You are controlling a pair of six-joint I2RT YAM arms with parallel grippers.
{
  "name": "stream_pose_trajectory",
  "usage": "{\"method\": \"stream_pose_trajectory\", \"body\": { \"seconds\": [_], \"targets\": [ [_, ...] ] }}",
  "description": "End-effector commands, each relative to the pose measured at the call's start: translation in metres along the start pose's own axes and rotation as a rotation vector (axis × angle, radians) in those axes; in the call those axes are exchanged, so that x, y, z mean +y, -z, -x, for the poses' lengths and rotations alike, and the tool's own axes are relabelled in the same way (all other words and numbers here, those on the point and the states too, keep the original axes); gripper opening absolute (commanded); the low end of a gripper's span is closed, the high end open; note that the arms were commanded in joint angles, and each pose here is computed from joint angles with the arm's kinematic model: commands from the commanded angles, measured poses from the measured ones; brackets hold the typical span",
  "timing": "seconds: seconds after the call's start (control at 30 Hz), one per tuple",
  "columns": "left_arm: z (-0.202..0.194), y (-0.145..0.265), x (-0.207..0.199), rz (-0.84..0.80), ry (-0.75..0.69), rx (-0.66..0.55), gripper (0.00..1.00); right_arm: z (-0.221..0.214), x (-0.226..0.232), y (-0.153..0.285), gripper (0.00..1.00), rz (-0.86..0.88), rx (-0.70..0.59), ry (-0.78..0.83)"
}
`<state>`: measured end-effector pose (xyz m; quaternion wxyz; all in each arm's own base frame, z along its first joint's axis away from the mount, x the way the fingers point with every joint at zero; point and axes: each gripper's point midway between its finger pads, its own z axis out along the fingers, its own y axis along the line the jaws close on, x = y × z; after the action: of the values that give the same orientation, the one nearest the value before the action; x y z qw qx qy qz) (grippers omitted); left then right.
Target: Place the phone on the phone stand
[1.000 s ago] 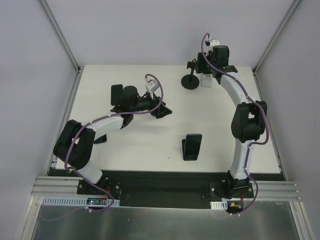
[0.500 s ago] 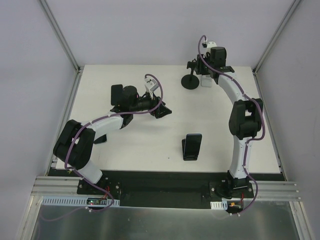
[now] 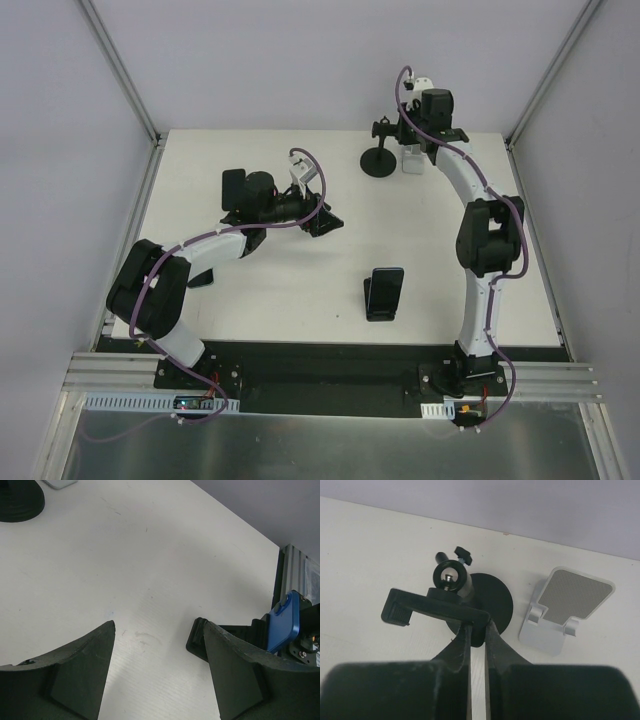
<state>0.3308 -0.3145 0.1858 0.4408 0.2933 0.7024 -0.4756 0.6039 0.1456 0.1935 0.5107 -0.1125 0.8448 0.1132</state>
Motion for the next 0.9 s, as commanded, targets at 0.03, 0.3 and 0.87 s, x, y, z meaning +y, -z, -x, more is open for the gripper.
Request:
{"method": "stream_pose_trajectory", "body": {
  "seconds": [0.03,0.3,0.87],
  "targets": [
    [0.019,0.005,-0.002,-0.01,-0.06,-0.062,0.7,0.041,0.024,0.019,0.01,0.057,-0.098,0.026],
    [0.035,0.022,-0.005,0.029,-0.069,-0.173,0.7,0.025,0.075,0.068,0.01,0.017,-0.107,-0.008],
    [0.052,0.134,0.049,0.576,-0.017,-0.531,0.79,-0.072,0.184,0.222,0.01,-0.05,-0.063,-0.145]
  ]
}}
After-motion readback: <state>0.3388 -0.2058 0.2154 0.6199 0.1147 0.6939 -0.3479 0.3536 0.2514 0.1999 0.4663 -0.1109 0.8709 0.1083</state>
